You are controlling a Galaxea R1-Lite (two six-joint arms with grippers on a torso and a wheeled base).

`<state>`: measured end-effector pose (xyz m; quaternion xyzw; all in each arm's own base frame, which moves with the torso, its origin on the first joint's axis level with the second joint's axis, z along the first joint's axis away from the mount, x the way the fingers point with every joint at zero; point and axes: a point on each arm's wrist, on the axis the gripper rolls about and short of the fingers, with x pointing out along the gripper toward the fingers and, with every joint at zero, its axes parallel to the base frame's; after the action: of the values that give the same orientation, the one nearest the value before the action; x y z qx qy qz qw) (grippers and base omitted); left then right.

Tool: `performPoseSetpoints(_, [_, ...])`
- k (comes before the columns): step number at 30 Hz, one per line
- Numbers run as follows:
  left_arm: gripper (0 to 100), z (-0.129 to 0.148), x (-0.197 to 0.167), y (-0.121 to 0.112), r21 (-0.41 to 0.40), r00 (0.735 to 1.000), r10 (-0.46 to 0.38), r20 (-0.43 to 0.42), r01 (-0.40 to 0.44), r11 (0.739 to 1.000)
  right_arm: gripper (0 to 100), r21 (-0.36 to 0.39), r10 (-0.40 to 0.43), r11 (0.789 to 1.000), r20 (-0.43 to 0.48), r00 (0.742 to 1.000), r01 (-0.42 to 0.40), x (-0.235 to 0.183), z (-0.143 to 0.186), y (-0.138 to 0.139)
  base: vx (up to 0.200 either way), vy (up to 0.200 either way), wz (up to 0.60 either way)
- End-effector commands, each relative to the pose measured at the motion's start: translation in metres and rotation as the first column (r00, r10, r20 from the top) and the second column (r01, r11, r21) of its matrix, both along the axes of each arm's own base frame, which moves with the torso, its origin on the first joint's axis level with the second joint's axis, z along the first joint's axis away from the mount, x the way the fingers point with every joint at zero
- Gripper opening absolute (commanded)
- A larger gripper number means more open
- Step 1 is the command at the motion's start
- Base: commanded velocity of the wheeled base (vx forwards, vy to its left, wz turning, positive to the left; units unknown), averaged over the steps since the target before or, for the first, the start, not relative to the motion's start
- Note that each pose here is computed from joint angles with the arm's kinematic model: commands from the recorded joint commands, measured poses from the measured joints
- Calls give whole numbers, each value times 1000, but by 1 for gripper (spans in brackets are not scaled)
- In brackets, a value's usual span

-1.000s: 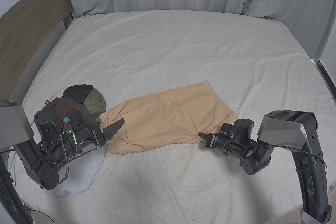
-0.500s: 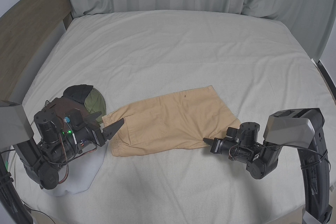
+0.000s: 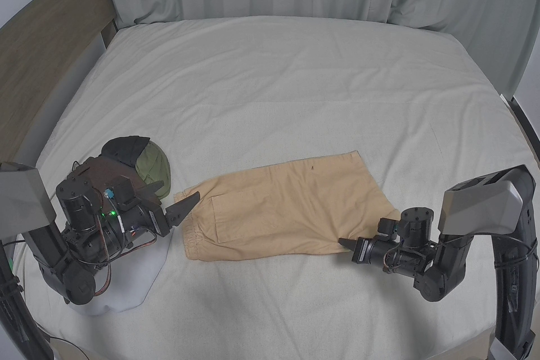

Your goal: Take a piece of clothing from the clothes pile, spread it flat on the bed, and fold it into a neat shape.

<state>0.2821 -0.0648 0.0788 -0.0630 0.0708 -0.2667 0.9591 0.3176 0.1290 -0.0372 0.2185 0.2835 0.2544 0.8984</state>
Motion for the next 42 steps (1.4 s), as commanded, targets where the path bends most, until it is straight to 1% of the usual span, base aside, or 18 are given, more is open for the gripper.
performPoseSetpoints(1, [100,-1,0,0,1,1000,0,-4,0,1000,0,-13,4,1000,-21,1000,-5,-19,3,-6,0,0,0])
performPoseSetpoints(8, [100,-3,1,0,2,1000,0,-10,0,1000,0,-25,0,1000,-50,999,-1,-37,1,-15,0,0,0])
performPoseSetpoints(12, [100,-3,0,0,2,1000,0,-12,0,1000,0,-46,1,999,-98,995,-6,-50,-2,-19,0,0,0])
performPoseSetpoints(18, [100,-3,0,0,2,1000,0,-12,0,1000,0,-68,-1,998,-139,990,-8,-60,-5,-23,0,0,0])
performPoseSetpoints(19, [100,-3,0,0,1,1000,0,-13,0,1000,0,-79,-13,997,-148,989,1,-63,-7,-24,0,0,0])
performPoseSetpoints(21, [100,-3,0,0,1,1000,0,-13,0,1000,0,-92,-24,996,-152,988,10,-64,-9,-23,0,0,0])
performPoseSetpoints(31, [100,-3,1,-1,-3,1000,-1,-14,1,1000,0,-98,-20,995,-161,987,5,-66,-10,-23,0,0,0])
performPoseSetpoints(32, [100,-3,1,0,-3,1000,0,-14,0,1000,100,-101,-18,995,-168,986,1,-68,-11,-23,0,0,0])
performPoseSetpoints(38, [100,-2,1,-1,-5,1000,-3,-10,3,1000,100,-116,9,993,-210,978,-34,-84,-10,-21,0,0,0])
performPoseSetpoints(41, [100,-1,2,-2,-7,1000,-9,-4,9,1000,100,-114,73,988,-218,973,-100,-98,-1,-17,0,0,0])
performPoseSetpoints(42, [100,-1,2,-3,-7,1000,-10,-1,10,1000,100,-114,73,988,-218,973,-100,-98,-1,-17,0,0,0])
